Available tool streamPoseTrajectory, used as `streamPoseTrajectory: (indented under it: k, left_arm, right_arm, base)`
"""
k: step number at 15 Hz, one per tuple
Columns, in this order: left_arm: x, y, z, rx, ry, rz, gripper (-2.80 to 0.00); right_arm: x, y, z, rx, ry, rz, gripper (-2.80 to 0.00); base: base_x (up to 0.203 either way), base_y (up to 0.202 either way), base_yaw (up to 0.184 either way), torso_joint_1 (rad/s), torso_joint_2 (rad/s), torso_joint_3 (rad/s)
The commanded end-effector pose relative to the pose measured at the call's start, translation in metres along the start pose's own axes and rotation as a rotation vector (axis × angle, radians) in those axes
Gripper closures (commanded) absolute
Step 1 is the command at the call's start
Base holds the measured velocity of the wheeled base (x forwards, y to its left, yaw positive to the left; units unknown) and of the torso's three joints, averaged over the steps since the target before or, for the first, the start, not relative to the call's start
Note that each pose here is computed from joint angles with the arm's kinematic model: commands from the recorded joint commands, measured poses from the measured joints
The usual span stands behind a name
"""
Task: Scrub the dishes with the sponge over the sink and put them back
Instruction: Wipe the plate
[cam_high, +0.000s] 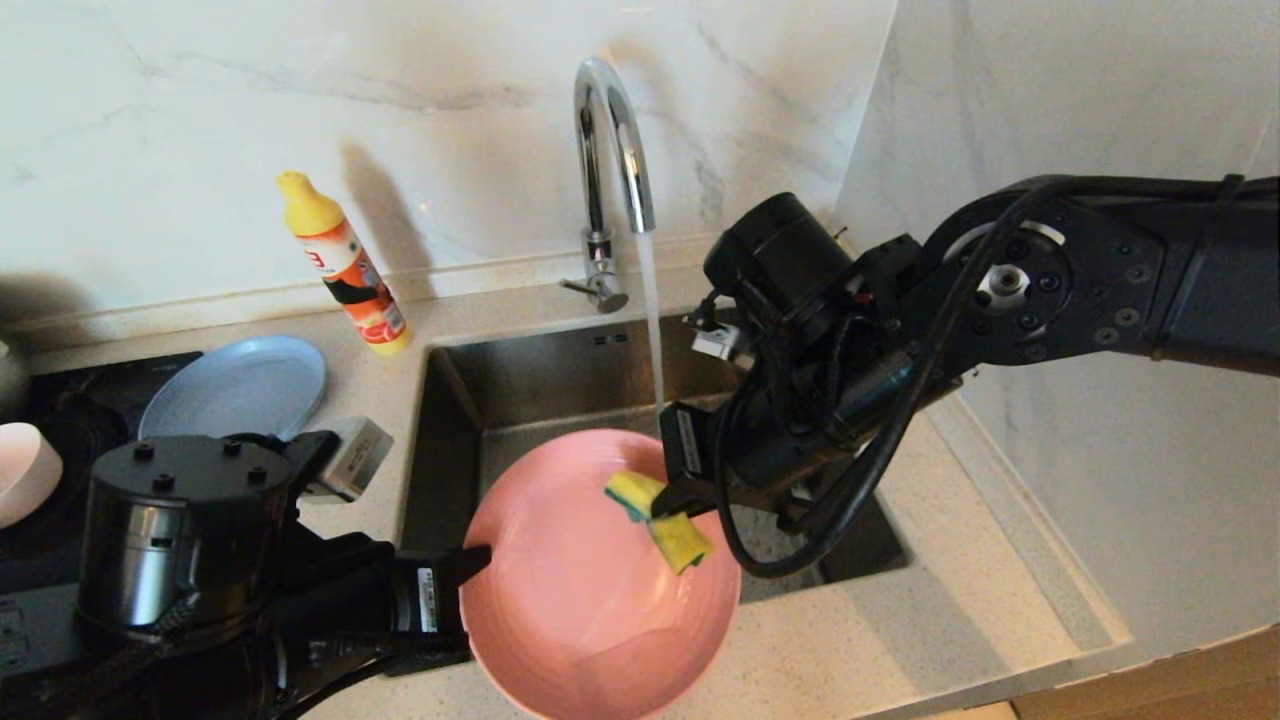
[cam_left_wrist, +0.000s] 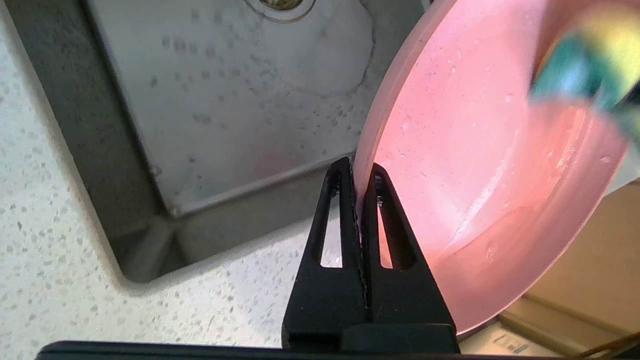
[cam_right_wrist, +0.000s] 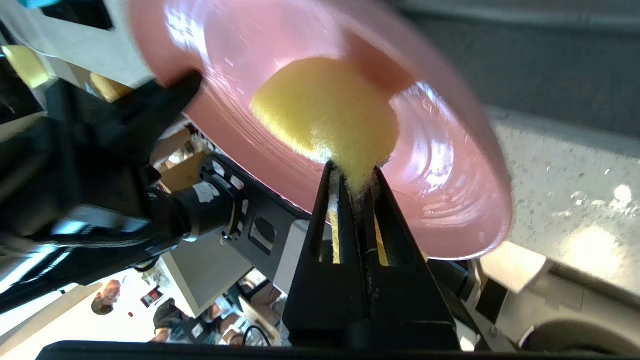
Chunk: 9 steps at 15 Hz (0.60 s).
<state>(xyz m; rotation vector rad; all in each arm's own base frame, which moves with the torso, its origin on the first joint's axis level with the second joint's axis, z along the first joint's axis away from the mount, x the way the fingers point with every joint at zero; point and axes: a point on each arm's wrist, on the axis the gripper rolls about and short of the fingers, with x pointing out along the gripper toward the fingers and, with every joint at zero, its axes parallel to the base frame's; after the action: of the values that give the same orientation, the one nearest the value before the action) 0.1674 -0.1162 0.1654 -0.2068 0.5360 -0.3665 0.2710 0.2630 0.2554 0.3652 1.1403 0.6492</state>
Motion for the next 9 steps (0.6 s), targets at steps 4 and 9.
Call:
streamPoseTrajectory:
  k: [4, 9]
  left_arm:
    - [0.000, 0.002, -0.005, 0.009, 0.019, -0.004, 0.00]
    - [0.001, 0.001, -0.005, 0.011, 0.021, -0.009, 0.00]
  right_arm:
    - [0.031, 0.019, -0.013, -0.061, 0.044, 0.050, 0.00]
    - [0.061, 0.038, -0.037, -0.115, 0.126, 0.058, 0.00]
  base:
    - [0.000, 0.000, 0.000, 0.000, 0.00, 0.000]
    - [0.000, 0.000, 0.000, 0.000, 0.00, 0.000]
